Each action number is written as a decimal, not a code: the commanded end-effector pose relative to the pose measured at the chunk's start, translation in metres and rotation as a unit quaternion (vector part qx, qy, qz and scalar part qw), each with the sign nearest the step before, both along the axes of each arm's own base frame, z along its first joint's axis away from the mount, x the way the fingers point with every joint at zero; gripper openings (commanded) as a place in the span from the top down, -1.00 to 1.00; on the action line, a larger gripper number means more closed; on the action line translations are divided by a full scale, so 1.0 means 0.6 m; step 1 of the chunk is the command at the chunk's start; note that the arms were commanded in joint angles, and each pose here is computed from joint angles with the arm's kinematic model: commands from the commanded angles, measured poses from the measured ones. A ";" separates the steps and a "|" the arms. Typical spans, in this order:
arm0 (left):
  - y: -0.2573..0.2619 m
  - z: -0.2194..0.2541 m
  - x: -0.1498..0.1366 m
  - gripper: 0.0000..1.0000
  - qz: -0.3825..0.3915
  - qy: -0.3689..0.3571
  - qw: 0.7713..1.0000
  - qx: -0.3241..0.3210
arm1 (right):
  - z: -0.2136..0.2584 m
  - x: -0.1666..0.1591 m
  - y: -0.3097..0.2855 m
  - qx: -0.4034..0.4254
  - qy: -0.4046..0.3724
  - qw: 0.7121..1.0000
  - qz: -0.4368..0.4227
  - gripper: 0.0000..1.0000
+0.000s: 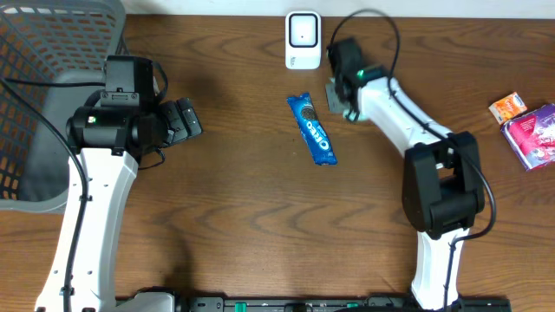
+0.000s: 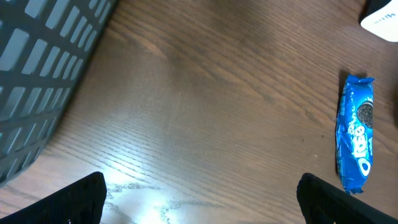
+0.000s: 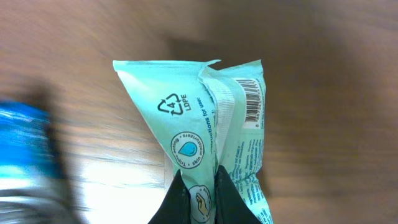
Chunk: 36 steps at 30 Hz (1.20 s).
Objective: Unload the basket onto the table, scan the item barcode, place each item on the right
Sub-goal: 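Hold the wipes pack barcode under the scanner with the right gripper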
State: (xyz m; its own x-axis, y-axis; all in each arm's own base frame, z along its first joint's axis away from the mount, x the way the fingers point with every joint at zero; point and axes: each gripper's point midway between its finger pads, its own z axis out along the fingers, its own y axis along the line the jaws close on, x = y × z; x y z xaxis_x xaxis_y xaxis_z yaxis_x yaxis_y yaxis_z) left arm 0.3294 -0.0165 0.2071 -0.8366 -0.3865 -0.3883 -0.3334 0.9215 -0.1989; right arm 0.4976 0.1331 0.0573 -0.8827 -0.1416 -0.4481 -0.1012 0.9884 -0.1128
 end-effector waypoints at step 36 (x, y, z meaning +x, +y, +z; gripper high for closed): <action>0.005 0.001 0.002 -0.96 0.005 -0.001 1.000 0.005 | 0.210 0.157 0.188 0.739 0.019 0.671 0.048 0.98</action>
State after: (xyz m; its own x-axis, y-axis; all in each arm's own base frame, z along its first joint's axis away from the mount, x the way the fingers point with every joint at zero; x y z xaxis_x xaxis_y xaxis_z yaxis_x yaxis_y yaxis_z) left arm 0.3297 -0.0165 0.2071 -0.8361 -0.3869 -0.3888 -0.3336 0.9214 -0.1993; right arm 0.5939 0.2425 0.1855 -0.8521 0.3790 -0.3609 -0.3352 0.1344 0.9325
